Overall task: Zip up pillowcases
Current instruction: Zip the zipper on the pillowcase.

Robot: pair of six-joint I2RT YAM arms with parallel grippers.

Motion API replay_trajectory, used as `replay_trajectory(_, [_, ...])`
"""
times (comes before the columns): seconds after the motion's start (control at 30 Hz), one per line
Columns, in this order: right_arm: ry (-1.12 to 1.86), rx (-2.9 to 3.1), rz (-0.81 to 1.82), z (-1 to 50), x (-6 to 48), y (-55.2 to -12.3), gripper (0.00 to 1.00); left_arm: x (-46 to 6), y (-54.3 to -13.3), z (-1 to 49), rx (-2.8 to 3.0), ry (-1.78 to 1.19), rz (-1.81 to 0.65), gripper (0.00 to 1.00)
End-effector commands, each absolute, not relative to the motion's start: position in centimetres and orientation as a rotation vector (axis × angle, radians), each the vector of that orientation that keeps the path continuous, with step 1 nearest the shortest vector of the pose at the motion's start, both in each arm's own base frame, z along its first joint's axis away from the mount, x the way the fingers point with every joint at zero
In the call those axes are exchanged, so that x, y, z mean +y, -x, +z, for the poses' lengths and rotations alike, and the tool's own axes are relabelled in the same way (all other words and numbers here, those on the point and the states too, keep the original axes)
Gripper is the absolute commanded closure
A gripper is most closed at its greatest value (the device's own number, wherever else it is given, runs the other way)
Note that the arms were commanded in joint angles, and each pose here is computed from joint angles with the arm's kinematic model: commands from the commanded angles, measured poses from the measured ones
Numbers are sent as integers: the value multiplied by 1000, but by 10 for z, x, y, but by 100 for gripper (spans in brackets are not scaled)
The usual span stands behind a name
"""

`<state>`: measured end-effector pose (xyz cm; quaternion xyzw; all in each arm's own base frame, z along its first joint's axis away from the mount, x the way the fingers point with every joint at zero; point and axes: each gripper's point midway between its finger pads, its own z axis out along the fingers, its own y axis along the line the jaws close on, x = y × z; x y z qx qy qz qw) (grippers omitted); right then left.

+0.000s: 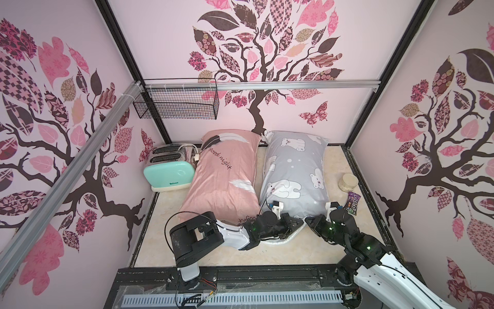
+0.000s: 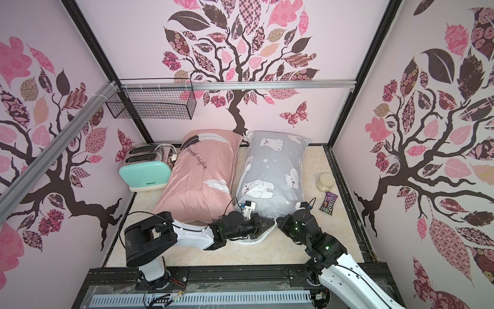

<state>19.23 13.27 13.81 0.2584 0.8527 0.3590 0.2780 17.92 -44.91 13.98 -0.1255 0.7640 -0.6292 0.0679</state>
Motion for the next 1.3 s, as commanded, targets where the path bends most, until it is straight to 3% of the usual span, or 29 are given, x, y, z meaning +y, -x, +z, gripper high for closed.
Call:
replay_trajectory(0.0, [-674, 2277, 879, 146, 120, -195, 100, -448, -178, 127, 2315, 356, -1859, 100])
replay_trajectory(0.3, [-615, 2262, 725, 171, 96, -193, 100, -431, -169, 77, 2436, 325, -1683, 100])
replay_trajectory(0.8, [-491, 2254, 589, 201, 92, -216, 100, -335, -141, 14, 2646, 350, -1266, 100])
replay_trajectory(1.27, [-491, 2288, 474, 189, 74, -220, 100, -241, -126, 7, 2718, 330, -873, 100])
